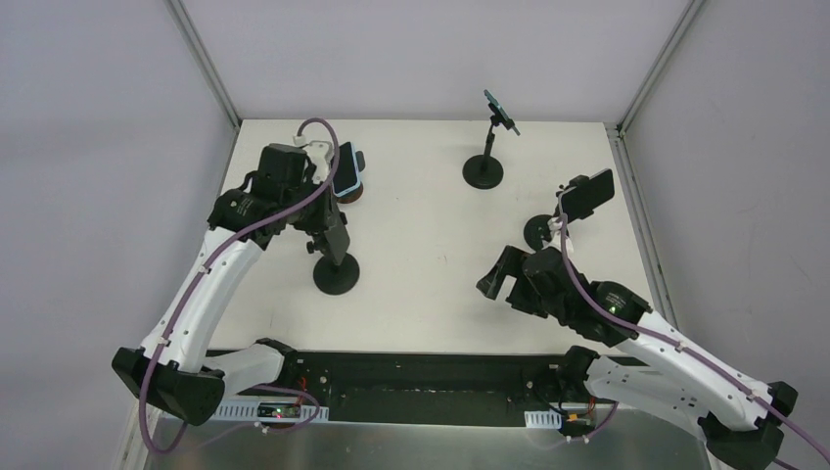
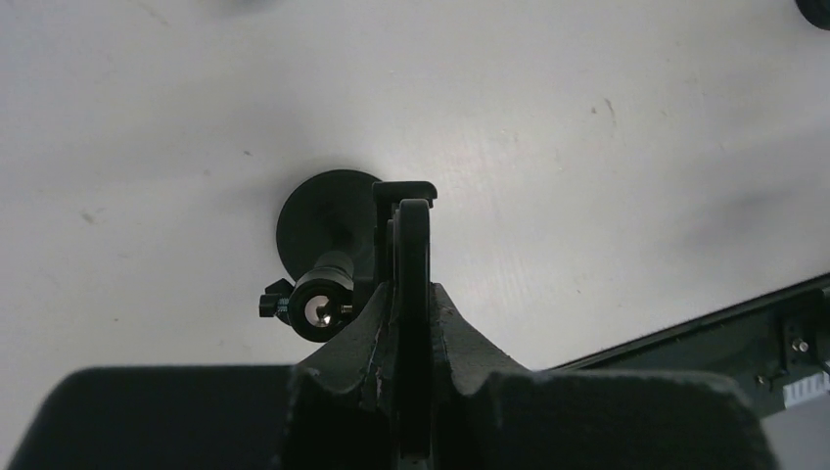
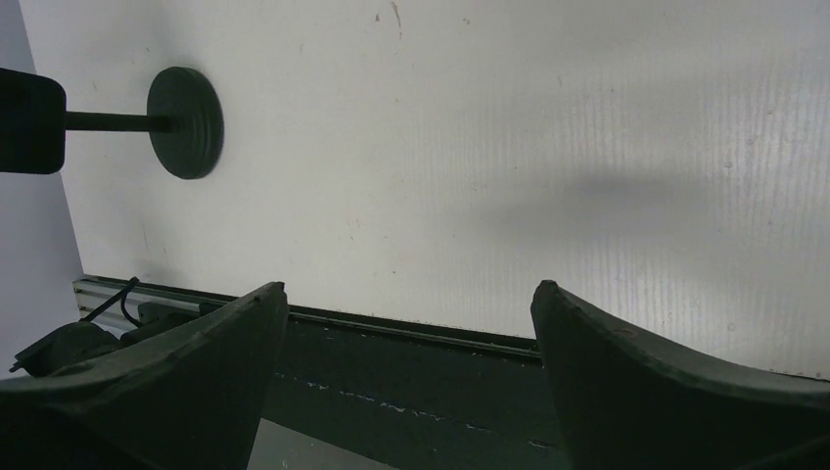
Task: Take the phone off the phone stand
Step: Move the phone stand with the phone to the center of the board.
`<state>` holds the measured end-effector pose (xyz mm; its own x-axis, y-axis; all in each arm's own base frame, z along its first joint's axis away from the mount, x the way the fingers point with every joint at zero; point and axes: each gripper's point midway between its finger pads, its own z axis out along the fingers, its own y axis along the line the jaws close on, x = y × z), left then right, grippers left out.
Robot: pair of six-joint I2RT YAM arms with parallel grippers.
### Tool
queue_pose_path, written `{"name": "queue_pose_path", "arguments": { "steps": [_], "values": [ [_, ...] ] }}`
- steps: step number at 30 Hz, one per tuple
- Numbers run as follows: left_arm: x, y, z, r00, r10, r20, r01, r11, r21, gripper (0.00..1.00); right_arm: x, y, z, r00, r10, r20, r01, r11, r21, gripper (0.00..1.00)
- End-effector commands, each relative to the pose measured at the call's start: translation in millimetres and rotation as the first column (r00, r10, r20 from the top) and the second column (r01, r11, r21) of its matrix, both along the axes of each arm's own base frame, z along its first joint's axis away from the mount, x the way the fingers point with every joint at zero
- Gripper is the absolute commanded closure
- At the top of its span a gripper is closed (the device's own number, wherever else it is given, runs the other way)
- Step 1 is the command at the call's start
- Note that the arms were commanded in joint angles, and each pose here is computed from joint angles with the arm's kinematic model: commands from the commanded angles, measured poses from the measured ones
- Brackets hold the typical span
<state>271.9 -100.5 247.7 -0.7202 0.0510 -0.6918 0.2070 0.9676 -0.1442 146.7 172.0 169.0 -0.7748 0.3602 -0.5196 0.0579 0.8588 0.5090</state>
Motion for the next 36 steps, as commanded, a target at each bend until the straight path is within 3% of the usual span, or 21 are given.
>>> {"name": "queue_pose_path", "arguments": {
  "steps": [1,7,20,26,36],
  "values": [
    [-13,-38,41,0.996,-0.042,0.084,0.053,0.988,-0.145,1.00,1,-12,6,0.999,-0.047,0.025,0.047,0.999,-0.006,0.01],
    [-38,-94,56,0.979,-0.180,0.097,0.195,0.963,-0.187,1.00,0,-27,7,0.995,-0.089,0.050,0.090,0.996,-0.007,0.01],
    [-79,-203,44,0.914,-0.389,0.115,0.401,0.911,-0.100,1.00,-3,-60,28,0.963,-0.191,0.192,0.162,0.974,0.157,0.01],
    [-78,-221,38,0.910,-0.397,0.118,0.407,0.910,-0.083,1.00,-5,-58,20,0.967,-0.178,0.184,0.152,0.978,0.146,0.01],
    [-59,-213,56,0.928,-0.319,0.195,0.333,0.942,-0.044,1.00,-1,-49,18,0.972,-0.134,0.196,0.112,0.987,0.116,0.01]
  ]
}}
